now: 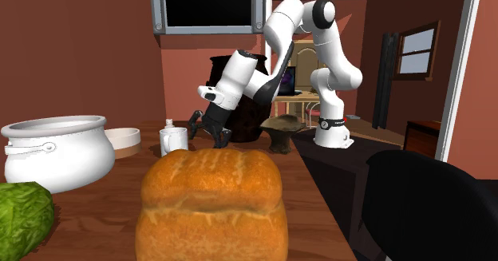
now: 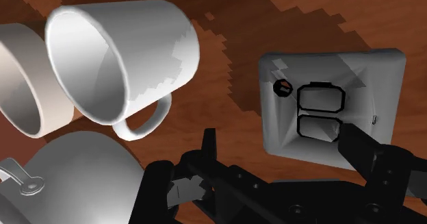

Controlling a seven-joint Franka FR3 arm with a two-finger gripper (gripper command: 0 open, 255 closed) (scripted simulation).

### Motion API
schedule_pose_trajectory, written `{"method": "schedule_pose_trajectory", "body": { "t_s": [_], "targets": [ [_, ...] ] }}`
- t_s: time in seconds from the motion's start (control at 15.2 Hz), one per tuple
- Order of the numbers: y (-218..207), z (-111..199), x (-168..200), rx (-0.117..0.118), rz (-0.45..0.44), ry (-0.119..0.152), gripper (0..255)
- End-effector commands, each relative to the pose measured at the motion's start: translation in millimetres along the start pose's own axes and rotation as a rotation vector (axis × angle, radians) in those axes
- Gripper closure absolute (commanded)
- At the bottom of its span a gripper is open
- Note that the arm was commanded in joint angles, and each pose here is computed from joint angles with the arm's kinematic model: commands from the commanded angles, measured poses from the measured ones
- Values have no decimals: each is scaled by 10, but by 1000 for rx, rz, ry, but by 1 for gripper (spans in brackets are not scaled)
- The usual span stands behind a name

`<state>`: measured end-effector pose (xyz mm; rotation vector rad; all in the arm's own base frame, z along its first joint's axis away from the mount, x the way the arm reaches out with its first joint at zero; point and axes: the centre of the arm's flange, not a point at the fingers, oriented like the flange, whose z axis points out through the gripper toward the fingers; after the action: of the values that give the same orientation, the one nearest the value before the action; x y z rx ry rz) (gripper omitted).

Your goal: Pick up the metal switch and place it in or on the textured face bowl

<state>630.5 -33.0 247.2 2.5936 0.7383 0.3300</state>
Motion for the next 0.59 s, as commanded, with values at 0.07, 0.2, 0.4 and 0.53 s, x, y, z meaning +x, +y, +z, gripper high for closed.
{"method": "schedule_pose_trajectory", "body": {
  "t_s": [0.07, 0.2, 0.4, 0.53],
  "targets": [
    [1, 5, 2, 0, 0, 0, 0],
    [1, 4, 2, 0, 0, 0, 0],
    [1, 4, 2, 0, 0, 0, 255],
    [-1, 5, 3, 0, 0, 0, 255]
  ]
}}
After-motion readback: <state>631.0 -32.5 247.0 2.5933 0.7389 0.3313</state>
